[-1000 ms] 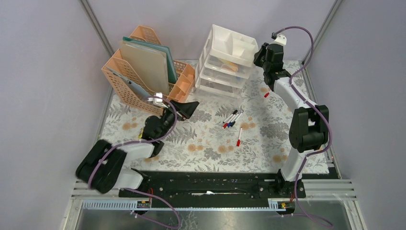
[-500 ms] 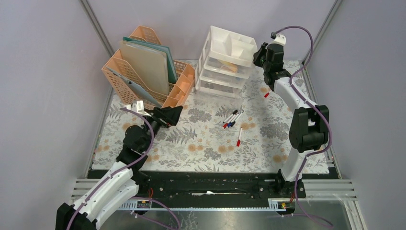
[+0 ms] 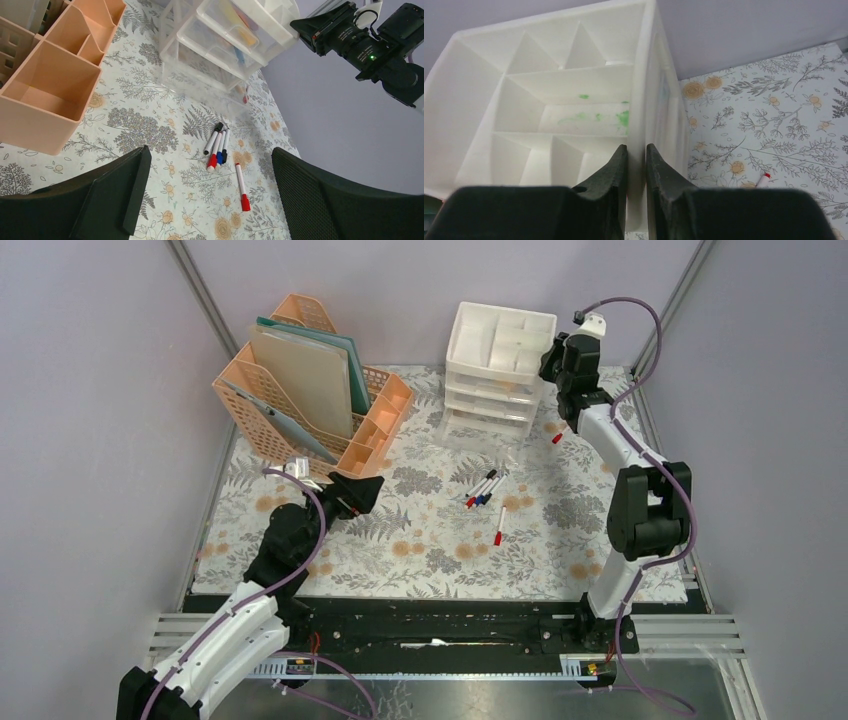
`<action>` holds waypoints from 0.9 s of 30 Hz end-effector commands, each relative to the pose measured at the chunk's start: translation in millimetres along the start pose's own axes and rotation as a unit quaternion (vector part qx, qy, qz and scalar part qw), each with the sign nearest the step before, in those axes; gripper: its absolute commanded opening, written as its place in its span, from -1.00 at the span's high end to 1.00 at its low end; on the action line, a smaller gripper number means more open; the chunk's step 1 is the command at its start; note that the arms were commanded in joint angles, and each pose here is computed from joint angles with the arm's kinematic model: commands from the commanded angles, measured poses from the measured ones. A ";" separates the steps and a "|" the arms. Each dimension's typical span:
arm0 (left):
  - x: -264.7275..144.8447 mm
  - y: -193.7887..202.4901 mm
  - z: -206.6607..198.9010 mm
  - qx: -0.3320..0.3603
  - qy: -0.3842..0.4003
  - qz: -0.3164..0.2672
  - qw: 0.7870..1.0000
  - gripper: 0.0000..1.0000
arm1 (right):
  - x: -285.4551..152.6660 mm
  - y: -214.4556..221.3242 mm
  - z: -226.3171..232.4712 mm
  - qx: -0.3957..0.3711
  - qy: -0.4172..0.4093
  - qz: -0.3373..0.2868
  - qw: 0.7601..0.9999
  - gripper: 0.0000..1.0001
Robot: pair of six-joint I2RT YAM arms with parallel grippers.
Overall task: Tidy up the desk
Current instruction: Open the drawer in the storage box.
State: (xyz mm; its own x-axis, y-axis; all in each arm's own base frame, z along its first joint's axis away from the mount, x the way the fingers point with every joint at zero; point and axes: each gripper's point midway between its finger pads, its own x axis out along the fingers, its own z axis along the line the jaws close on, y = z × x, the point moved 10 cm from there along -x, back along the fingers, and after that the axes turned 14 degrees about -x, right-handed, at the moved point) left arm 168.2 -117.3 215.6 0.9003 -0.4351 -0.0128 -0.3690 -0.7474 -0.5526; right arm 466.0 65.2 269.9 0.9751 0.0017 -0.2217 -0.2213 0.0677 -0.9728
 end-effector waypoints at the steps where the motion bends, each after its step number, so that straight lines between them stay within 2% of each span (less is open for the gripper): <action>1: 0.7 -7.6 -10.2 -0.003 0.021 -0.015 1.000 -0.91 | -11.4 -52.1 -7.7 0.035 0.024 -0.096 0.994 1.00; 9: 2.0 -4.7 -13.9 -0.019 0.035 0.004 0.999 -0.92 | 13.3 -42.2 0.4 0.064 0.017 -0.063 0.996 1.00; 13: 4.5 1.3 -18.3 -0.024 0.064 0.040 0.997 -0.93 | 3.8 -37.5 5.5 0.027 -0.040 -0.061 0.997 1.00; 14: 6.1 3.6 -18.3 -0.026 0.067 0.051 0.996 -0.93 | -0.2 -34.9 5.5 0.015 -0.050 -0.061 0.997 0.92; 16: 10.1 9.6 -19.3 -0.024 0.073 0.075 0.994 -0.95 | -9.2 -35.0 4.5 -0.007 -0.060 -0.063 0.996 0.62; 17: 12.4 13.1 -20.1 -0.017 0.075 0.084 0.993 -0.97 | -15.8 -35.6 5.3 -0.020 -0.075 -0.064 0.995 0.35; 20: 20.3 29.7 -28.1 0.020 0.071 0.108 0.991 -0.98 | -34.4 -38.2 3.1 -0.063 -0.096 -0.073 0.991 -0.25; 23: 30.0 41.9 -37.9 0.067 0.055 0.121 0.989 -0.97 | -55.2 -41.0 -3.2 -0.100 -0.109 -0.075 0.986 -0.78; 25: 36.8 48.7 -39.4 0.091 0.039 0.127 0.987 -0.97 | -70.3 -42.6 -9.1 -0.117 -0.124 -0.074 0.983 -0.98; 27: 42.5 55.2 -41.5 0.113 0.030 0.131 0.984 -0.98 | -86.2 -41.0 -14.7 -0.133 -0.157 -0.065 0.976 -0.99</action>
State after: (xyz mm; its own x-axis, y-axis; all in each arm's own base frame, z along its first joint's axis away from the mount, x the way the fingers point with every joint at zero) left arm 163.5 -184.4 199.9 0.7169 -0.6755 -0.1725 -0.6182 -0.5016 -0.6052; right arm 421.6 57.8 291.6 0.9623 0.1987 -0.1859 -0.1722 -0.0845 -0.9814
